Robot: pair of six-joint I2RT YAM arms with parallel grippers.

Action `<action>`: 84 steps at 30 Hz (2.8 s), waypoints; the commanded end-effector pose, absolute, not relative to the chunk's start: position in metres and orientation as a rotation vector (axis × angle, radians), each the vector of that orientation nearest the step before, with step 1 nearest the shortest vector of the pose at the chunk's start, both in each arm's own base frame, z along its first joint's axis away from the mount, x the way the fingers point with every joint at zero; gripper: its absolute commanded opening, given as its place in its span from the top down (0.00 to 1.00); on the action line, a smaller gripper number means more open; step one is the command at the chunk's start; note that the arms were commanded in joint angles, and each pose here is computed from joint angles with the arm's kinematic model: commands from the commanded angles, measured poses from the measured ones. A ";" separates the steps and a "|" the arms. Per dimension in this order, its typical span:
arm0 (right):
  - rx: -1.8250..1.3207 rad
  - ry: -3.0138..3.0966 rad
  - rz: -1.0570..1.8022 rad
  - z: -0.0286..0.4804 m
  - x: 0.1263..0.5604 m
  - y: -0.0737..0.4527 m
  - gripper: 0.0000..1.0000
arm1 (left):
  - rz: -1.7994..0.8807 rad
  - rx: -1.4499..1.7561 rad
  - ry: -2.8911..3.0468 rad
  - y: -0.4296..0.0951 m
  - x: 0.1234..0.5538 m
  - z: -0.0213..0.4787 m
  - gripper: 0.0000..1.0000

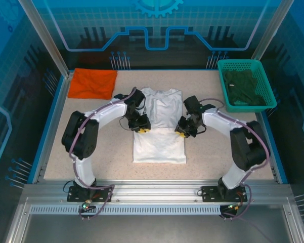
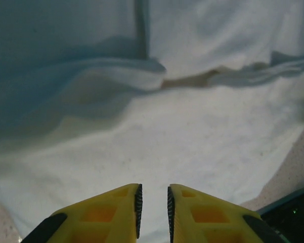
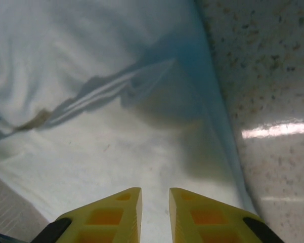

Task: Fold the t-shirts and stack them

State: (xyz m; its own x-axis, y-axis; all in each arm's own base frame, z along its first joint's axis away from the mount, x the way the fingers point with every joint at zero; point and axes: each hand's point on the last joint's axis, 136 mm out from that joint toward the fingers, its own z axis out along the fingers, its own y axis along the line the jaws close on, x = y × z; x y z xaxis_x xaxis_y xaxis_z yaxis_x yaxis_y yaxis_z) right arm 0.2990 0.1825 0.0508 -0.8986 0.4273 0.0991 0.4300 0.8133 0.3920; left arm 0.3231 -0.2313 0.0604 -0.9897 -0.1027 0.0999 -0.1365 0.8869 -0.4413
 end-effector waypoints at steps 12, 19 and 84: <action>-0.830 -2.883 -0.624 0.031 0.309 0.139 0.77 | 0.673 0.352 -2.994 -0.180 0.365 0.043 0.66; -0.726 -2.972 -0.844 0.081 0.291 0.170 0.73 | 0.884 0.327 -3.040 -0.198 0.356 0.116 0.39; -0.478 -2.903 -0.475 -0.007 0.134 0.149 0.81 | 0.489 -0.127 -2.824 -0.206 0.135 0.022 0.66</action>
